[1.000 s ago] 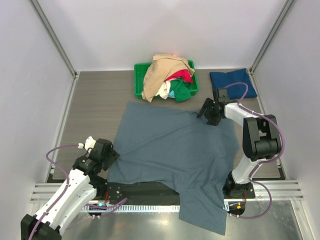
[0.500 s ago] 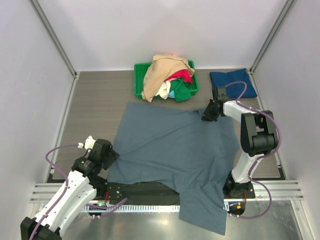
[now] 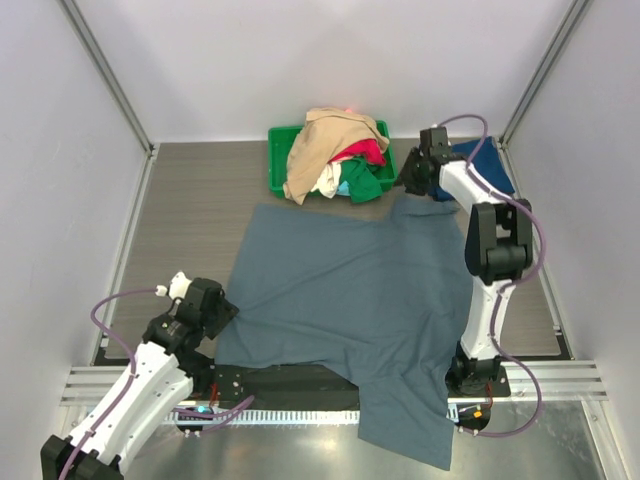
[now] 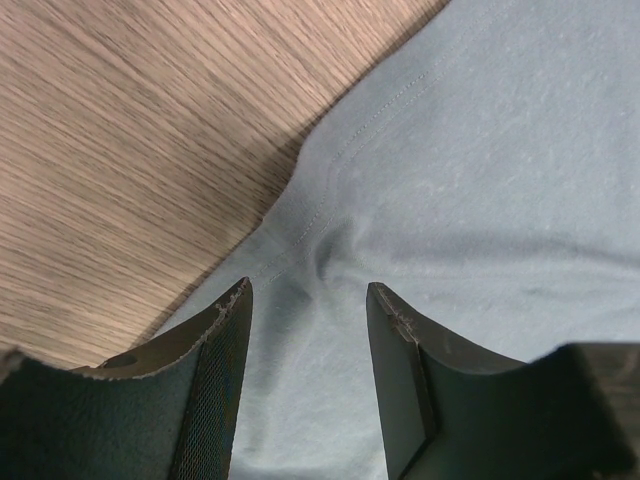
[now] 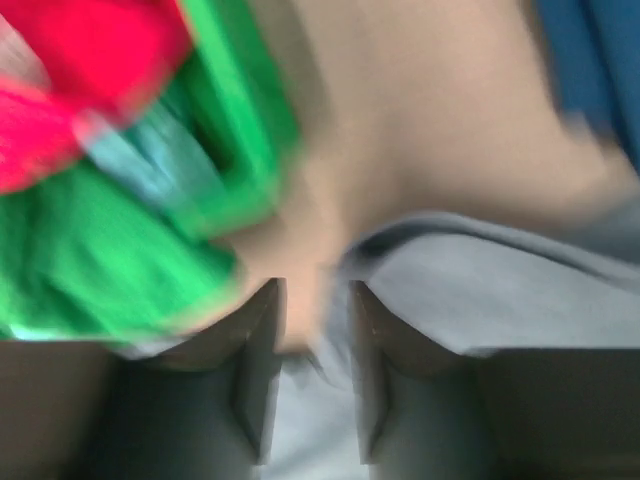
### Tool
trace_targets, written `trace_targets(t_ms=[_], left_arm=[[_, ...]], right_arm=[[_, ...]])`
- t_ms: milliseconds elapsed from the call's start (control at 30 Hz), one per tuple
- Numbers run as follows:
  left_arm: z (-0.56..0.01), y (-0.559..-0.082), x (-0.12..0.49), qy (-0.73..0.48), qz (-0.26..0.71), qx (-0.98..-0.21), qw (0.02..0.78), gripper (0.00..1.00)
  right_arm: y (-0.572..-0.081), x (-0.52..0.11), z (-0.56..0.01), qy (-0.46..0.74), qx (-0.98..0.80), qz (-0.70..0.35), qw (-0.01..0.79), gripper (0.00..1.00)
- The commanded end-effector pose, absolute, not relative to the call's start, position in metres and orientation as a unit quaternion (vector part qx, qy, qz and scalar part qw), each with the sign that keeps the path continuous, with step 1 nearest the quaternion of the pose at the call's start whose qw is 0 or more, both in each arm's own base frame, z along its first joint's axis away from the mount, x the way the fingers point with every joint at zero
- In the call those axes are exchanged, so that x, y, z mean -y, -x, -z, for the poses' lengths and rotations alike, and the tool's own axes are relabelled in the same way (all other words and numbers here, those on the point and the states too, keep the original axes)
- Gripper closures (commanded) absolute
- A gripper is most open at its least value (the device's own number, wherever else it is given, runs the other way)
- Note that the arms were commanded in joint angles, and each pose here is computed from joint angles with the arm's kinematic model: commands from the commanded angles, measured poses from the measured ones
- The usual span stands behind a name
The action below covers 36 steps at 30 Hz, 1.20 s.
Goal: Fold and stack the t-shirts
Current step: Flatten the tshirt out
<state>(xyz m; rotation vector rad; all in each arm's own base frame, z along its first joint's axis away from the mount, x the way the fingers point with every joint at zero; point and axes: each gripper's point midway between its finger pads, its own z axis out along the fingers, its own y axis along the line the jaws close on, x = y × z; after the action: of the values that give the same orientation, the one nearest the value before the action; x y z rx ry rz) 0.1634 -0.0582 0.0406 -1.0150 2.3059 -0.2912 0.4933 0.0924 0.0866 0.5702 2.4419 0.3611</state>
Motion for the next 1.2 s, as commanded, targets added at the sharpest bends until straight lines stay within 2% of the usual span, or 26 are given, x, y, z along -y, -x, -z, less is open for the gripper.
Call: trace_targets(t_ms=[0,33,67,133,267,333,367,433,533,667,867,1167], left_arm=[[-0.044,-0.166,0.061,0.375,0.113,-0.870,0.300,0.49],[-0.046,-0.167,0.062,0.373,0.116,-0.870,0.300,0.49],[-0.048,-0.168,0.063,0.371,0.118,-0.870,0.301,0.49],[-0.054,-0.169,0.065,0.368,0.126,-0.870,0.303,0.46],[-0.061,-0.171,0.067,0.363,0.135,-0.867,0.312,0.43],[-0.061,-0.172,0.066,0.363,0.134,-0.867,0.314,0.43],[-0.062,-0.174,0.066,0.363,0.133,-0.866,0.317,0.43],[-0.070,-0.179,0.067,0.352,0.136,-0.867,0.326,0.43],[-0.086,-0.190,0.068,0.332,0.129,-0.869,0.342,0.43],[-0.103,-0.208,0.070,0.309,0.124,-0.870,0.364,0.43],[-0.111,-0.236,0.084,0.297,0.135,-0.868,0.374,0.43],[-0.110,-0.275,0.097,0.289,0.128,-0.866,0.387,0.43]], right_arm=[[-0.536,-0.103,-0.096,-0.161,-0.920,-0.153,0.324,0.52],[-0.543,-0.105,-0.096,-0.154,-0.921,-0.152,0.323,0.43],[-0.560,-0.105,-0.109,-0.150,-0.916,-0.153,0.339,0.41],[-0.563,-0.105,-0.125,-0.144,-0.914,-0.151,0.347,0.37],[-0.543,-0.101,-0.183,-0.146,-0.896,-0.149,0.391,0.34],[-0.527,-0.095,-0.189,-0.155,-0.895,-0.135,0.395,0.33],[-0.509,-0.092,-0.168,-0.162,-0.905,-0.124,0.373,0.33],[-0.491,-0.079,-0.171,-0.177,-0.903,-0.101,0.379,0.32],[-0.456,-0.067,-0.125,-0.190,-0.922,-0.067,0.331,0.32],[-0.437,-0.067,-0.089,-0.195,-0.934,-0.060,0.293,0.33],[-0.446,-0.083,-0.056,-0.178,-0.946,-0.057,0.264,0.35],[-0.437,-0.144,-0.015,-0.116,-0.966,-0.052,0.227,0.36]])
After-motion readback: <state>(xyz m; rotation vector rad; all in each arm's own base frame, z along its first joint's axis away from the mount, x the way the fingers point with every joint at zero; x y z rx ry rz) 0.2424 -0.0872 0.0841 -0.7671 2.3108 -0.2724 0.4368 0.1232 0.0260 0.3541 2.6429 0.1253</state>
